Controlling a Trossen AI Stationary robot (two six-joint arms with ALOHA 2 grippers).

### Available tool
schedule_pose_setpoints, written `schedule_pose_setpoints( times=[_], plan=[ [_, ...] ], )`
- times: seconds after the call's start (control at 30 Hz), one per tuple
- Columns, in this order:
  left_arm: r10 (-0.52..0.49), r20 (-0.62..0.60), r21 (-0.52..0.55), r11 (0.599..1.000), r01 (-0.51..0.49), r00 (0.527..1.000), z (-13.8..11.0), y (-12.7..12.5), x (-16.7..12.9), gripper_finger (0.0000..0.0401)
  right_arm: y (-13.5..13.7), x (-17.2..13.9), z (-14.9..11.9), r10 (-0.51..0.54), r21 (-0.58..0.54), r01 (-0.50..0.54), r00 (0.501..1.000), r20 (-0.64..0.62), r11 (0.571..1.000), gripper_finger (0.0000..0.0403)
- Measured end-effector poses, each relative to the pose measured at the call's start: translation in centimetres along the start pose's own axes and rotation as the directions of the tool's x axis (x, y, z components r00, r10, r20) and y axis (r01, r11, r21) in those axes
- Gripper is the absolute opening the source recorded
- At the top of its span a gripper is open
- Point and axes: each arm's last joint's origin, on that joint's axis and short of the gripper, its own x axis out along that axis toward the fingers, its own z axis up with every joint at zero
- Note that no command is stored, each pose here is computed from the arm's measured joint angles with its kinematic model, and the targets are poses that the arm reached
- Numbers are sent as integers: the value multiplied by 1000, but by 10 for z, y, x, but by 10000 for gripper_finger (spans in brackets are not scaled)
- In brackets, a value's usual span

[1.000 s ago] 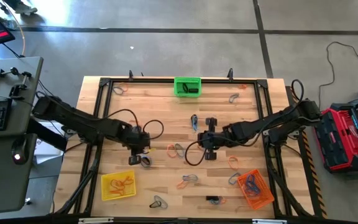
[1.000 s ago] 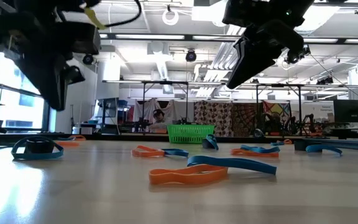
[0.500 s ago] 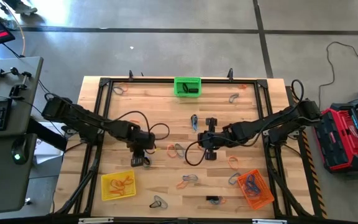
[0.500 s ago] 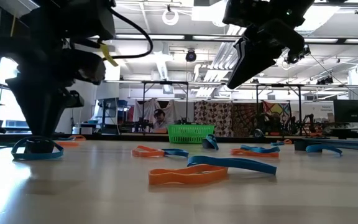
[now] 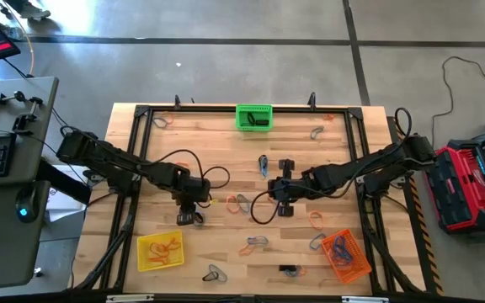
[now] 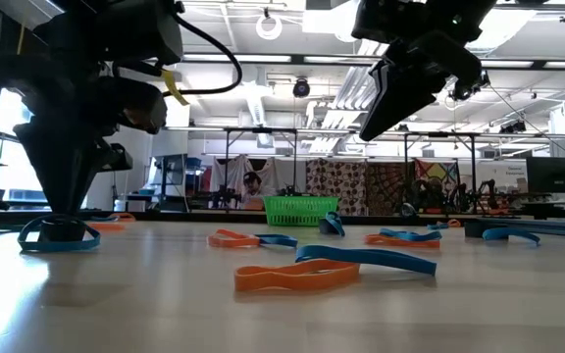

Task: Sort rubber bands into baskets
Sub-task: Put the blue rubber band in the orange bin, then put the blue rubber band into the orange bin

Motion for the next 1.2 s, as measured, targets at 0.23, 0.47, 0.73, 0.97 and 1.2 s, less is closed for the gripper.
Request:
schedule_pose_setpoints(
  times=[0.23, 0.47, 0.73, 0.97, 1.2],
  plan=[
    [-3, 3, 6, 1000, 3, 1000, 1, 0, 0, 81, 0, 0, 0, 0, 0, 0, 1000, 0, 1000, 0],
    [-34, -18, 14, 999, 35, 999, 3, 1, 7, 92, 0, 0, 0, 0, 0, 0, 1000, -1, 1000, 0],
    [-40, -10, 20, 999, 40, 999, 2, 2, 3, 24, 0, 0, -1, 0, -3, 0, 1000, -6, 1000, 0],
    [-19, 7, 24, 1000, 19, 1000, 0, 2, -3, 2, 0, 0, -1, 0, -3, 0, 1000, -6, 1000, 0],
    [35, 94, 30, 999, -38, 995, -3, 2, -23, 0, 0, 0, -1, 0, 1, 0, 1000, -7, 1000, 0]
  ],
)
